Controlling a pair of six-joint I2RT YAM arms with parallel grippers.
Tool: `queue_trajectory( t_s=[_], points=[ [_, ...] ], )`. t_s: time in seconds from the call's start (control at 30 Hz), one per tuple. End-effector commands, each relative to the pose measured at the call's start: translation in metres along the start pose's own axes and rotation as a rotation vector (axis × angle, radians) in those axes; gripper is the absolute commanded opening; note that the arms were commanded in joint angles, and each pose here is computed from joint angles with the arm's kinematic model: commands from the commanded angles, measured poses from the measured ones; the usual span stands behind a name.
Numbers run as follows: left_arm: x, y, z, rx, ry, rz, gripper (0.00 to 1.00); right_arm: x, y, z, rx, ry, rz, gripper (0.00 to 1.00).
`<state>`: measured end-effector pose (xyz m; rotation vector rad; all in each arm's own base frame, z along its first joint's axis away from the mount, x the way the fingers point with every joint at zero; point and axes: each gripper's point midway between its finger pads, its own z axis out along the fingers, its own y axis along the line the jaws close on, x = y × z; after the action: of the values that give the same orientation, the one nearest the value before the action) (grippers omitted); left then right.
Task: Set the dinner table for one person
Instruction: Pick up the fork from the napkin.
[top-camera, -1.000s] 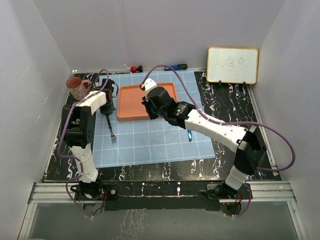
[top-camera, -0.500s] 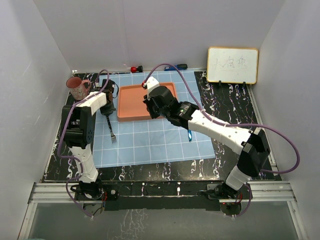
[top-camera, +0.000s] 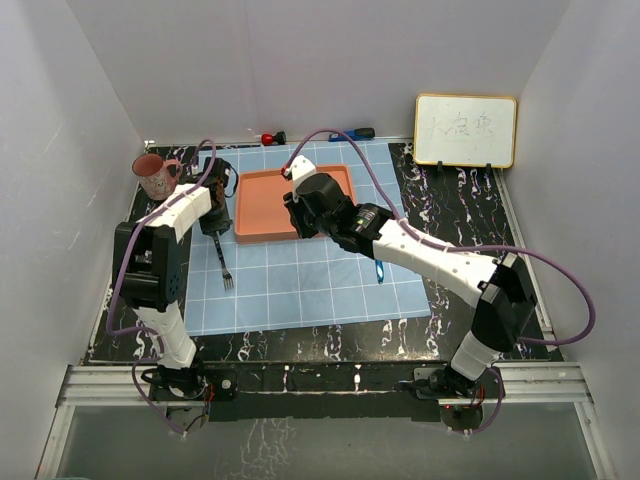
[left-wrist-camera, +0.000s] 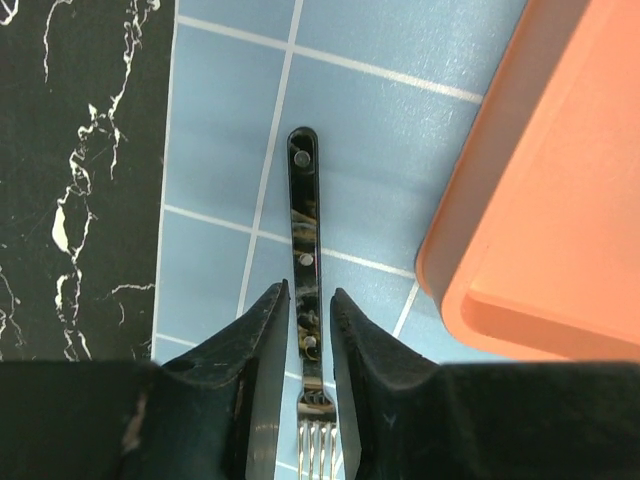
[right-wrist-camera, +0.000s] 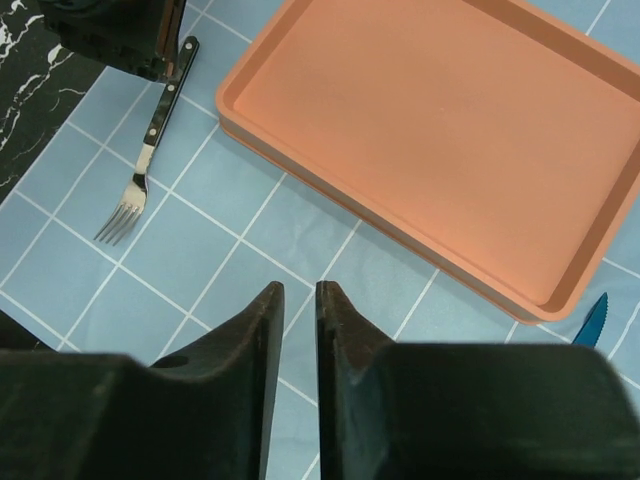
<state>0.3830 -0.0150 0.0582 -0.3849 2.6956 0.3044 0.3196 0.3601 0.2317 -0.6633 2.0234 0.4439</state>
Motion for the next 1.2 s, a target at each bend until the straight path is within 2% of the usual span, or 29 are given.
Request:
queue_trajectory(
  t_s=[0.0, 0.2, 0.7, 0.87, 1.17],
  points=[
    [0.005, 0.013, -0.020, -0.037, 0.029, 0.028, 0.24, -0.026, 0.006, -0.001, -0.018, -0.072, 0.014, 0.21],
    [0.018, 0.004, -0.011, -0.028, 0.083, 0.076, 0.25, -0.026, 0.006, -0.003, -0.021, -0.073, 0.015, 0.28],
    [0.026, -0.010, 0.013, -0.056, 0.103, 0.104, 0.27, -0.022, -0.002, -0.010, 0.010, -0.079, 0.015, 0.30],
    [0.036, -0.008, 0.005, -0.088, 0.117, 0.135, 0.27, -0.024, -0.005, -0.013, 0.019, -0.086, 0.012, 0.31],
    [0.033, -0.008, -0.013, -0.067, 0.085, 0.108, 0.31, -0.022, -0.003, -0.012, 0.008, -0.083, 0.013, 0.33]
  ],
)
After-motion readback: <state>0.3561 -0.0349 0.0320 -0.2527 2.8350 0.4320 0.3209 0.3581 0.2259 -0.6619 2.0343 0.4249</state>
